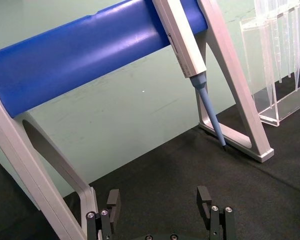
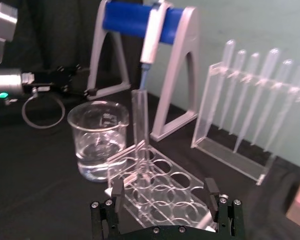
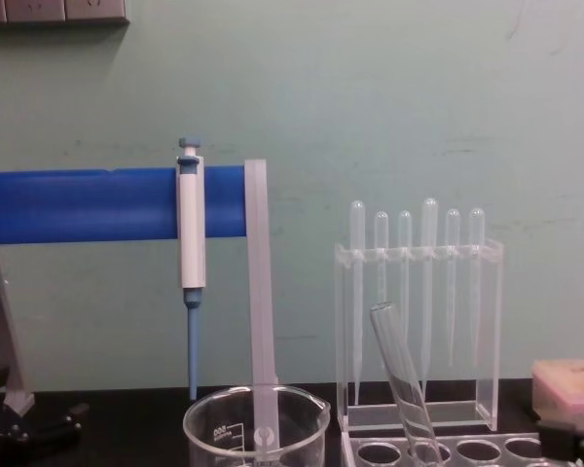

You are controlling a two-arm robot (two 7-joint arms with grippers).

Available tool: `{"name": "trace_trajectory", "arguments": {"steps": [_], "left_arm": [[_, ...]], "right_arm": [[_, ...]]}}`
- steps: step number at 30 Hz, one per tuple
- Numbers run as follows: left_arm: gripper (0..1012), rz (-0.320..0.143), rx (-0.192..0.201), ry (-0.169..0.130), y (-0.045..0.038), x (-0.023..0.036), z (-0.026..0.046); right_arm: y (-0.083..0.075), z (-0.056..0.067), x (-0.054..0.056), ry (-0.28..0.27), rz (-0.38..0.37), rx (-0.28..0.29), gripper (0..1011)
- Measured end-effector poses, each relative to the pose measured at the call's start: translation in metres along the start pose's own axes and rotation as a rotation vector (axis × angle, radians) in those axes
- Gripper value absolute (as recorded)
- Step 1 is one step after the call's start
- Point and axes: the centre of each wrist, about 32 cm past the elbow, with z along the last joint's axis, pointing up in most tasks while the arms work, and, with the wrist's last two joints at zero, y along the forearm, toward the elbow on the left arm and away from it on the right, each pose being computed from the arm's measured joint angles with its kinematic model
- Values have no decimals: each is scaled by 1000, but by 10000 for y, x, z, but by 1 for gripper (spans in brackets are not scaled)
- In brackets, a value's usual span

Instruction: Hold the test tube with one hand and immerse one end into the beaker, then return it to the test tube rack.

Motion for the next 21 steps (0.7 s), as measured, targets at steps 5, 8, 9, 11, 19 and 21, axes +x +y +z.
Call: {"name": "trace_trajectory", "arguments": {"steps": [5, 8, 9, 11, 19, 21], "left_arm": [[1000, 0, 0, 0, 0, 0, 0], [1000, 0, 0, 0, 0, 0, 0], [1000, 0, 0, 0, 0, 0, 0], [1000, 0, 0, 0, 0, 0, 0], [1000, 0, 0, 0, 0, 0, 0], [1000, 0, 0, 0, 0, 0, 0]], "right_arm": [[109, 105, 96, 7, 48, -61, 1003], [183, 157, 165, 9, 63, -85, 1003], [221, 178, 197, 10, 71, -95, 1003], [280, 210, 239, 8, 80, -106, 1003], [488, 332, 359, 2, 115, -129, 1003], [551, 369, 393, 1, 125, -134, 1003]]}}
